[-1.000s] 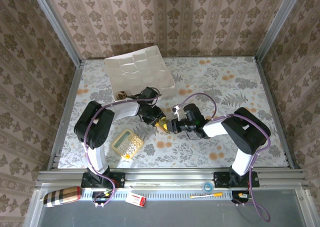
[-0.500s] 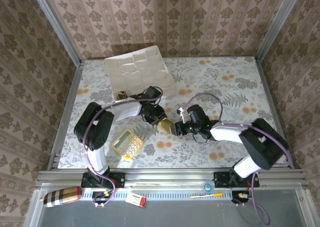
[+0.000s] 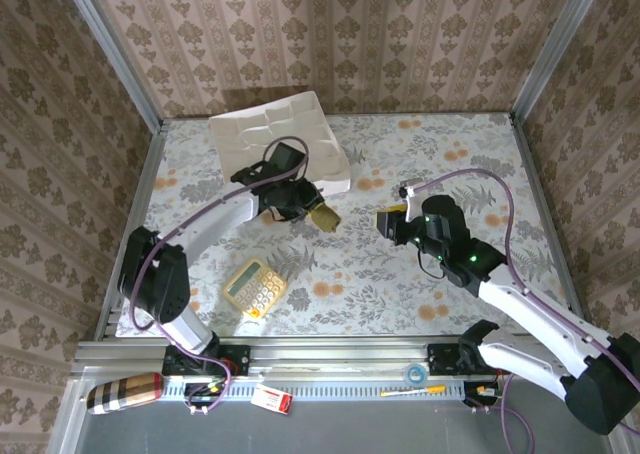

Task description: Roll the socks

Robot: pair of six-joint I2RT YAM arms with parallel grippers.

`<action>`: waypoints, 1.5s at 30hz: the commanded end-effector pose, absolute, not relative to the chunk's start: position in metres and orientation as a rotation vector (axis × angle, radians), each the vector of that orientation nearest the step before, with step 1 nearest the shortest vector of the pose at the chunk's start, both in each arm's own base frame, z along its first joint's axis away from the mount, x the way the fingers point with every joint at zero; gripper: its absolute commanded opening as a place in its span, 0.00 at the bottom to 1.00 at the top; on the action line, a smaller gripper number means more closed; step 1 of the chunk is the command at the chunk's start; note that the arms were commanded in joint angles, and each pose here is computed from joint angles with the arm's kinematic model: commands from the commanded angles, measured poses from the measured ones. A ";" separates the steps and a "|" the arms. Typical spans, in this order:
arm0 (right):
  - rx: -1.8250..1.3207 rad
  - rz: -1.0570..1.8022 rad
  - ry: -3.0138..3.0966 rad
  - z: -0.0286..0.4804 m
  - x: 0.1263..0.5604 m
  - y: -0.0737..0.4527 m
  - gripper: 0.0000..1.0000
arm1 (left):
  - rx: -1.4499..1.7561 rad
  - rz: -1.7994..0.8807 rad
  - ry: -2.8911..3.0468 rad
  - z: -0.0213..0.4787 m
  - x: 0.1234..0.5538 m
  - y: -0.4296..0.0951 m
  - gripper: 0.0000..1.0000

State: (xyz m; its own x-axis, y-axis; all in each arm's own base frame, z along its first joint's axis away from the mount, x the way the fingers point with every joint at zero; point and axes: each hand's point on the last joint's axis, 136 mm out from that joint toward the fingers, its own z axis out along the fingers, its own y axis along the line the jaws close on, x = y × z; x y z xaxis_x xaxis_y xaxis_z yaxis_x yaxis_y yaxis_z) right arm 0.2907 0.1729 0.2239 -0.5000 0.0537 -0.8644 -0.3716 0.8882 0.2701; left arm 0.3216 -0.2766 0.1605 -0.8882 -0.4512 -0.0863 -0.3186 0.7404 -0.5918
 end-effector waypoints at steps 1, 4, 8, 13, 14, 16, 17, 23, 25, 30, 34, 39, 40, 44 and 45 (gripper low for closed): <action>-0.157 0.369 2.070 0.232 0.293 0.146 0.58 | -0.551 -0.773 2.647 0.194 0.333 -0.249 0.00; -0.134 0.339 2.047 0.245 0.293 0.140 0.96 | -0.517 -0.705 2.590 0.217 0.345 -0.224 0.00; -0.143 0.305 2.032 0.249 0.293 0.135 1.00 | -0.467 -0.571 2.535 0.242 0.361 -0.187 0.00; -0.161 0.280 2.057 0.241 0.297 0.137 1.00 | -0.496 -0.453 2.469 0.257 0.387 -0.137 0.00; -0.163 0.279 2.058 0.241 0.298 0.137 1.00 | -0.504 -0.431 2.462 0.256 0.390 -0.129 0.00; -0.170 0.270 2.072 0.238 0.300 0.139 1.00 | -0.521 -0.398 2.446 0.254 0.400 -0.113 0.00; -0.177 0.266 2.078 0.237 0.300 0.139 1.00 | -0.523 -0.396 2.438 0.253 0.405 -0.110 0.00; -0.211 0.252 2.105 0.231 0.304 0.144 1.00 | -0.442 -0.433 2.414 0.246 0.436 -0.124 0.00; -0.216 0.250 2.116 0.229 0.305 0.145 1.00 | -0.427 -0.438 2.421 0.238 0.443 -0.131 0.00; -0.221 0.257 2.121 0.230 0.306 0.147 1.00 | -0.374 -0.442 2.419 0.221 0.461 -0.148 0.00; -0.222 0.243 2.139 0.227 0.306 0.146 1.00 | -0.355 -0.479 2.426 0.203 0.475 -0.164 0.00; -0.227 0.224 2.156 0.225 0.305 0.144 1.00 | -0.355 -0.490 2.480 0.183 0.478 -0.175 0.00; -0.228 0.219 2.159 0.225 0.305 0.143 1.00 | -0.359 -0.484 2.489 0.180 0.476 -0.176 0.00; -0.231 0.211 2.179 0.219 0.303 0.142 1.00 | -0.369 -0.484 2.501 0.176 0.469 -0.176 0.00; -0.230 0.209 2.184 0.218 0.302 0.142 1.00 | -0.369 -0.486 2.501 0.175 0.467 -0.176 0.00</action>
